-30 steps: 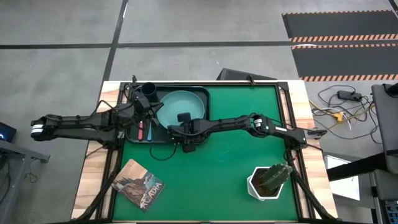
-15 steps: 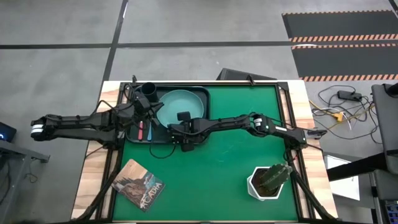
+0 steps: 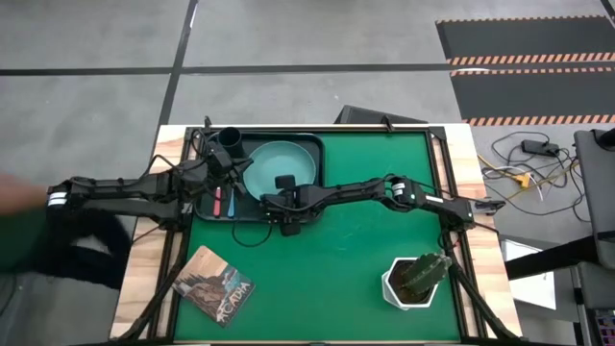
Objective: Pick and place plate/cup/fork/spoon on tray
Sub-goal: Put the green plate on the black serving tray to the right of the blue spoon, then return to Home Position
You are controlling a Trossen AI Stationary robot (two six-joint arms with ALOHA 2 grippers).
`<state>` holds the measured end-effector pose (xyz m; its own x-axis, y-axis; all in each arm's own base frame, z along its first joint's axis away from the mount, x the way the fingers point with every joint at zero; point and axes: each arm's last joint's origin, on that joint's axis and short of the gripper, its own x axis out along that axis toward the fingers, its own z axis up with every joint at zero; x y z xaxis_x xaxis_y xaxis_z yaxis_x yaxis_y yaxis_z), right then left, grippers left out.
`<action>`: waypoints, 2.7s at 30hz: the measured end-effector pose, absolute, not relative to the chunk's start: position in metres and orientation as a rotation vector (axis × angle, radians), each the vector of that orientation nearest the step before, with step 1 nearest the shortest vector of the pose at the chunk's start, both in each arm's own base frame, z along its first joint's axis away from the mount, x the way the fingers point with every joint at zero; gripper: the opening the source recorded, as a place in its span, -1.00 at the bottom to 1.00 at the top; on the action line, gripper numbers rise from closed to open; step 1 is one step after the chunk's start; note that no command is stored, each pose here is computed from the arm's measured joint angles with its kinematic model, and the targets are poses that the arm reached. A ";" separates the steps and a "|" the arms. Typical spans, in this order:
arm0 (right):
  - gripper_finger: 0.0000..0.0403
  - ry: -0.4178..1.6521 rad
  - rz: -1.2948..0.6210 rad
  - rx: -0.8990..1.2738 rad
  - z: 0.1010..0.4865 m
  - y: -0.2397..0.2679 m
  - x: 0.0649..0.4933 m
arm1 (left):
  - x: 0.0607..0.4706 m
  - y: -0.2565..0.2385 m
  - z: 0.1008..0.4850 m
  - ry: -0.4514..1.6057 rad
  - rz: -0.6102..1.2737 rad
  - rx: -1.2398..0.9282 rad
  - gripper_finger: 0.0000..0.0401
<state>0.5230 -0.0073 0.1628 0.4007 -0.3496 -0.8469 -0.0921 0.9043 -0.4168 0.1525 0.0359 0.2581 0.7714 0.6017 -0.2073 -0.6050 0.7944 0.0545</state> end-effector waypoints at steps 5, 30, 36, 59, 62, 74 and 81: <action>-0.66 1.155 -0.183 -0.431 0.163 -0.008 0.523 | 0.152 0.036 0.258 0.219 0.654 -0.016 -1.00; -0.34 1.206 -0.142 -0.412 0.192 0.036 0.503 | 0.152 0.036 0.257 0.234 0.654 -0.013 -1.00; -0.39 1.203 -0.139 -0.415 0.202 0.038 0.493 | 0.152 0.036 0.257 0.234 0.654 -0.015 -1.00; -0.46 0.483 -0.199 -0.377 0.289 0.029 0.307 | 0.152 0.036 0.256 0.250 0.651 0.012 -1.00; -0.48 0.400 -0.214 -0.355 0.291 0.024 0.273 | 0.152 0.036 0.256 0.250 0.651 0.016 -1.00; -0.49 0.145 -0.264 -0.335 0.267 0.010 0.174 | 0.144 0.026 0.266 0.183 0.345 0.003 -1.00; -0.52 0.047 -0.291 -0.335 0.257 0.006 0.139 | 0.128 0.018 0.276 0.101 0.135 0.064 -1.00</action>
<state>0.1395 0.0058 0.2570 0.9572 -0.2895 0.0020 0.2739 0.9031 -0.3306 0.1281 0.0181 0.2757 0.9858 0.1374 -0.0965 -0.1309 0.9889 0.0710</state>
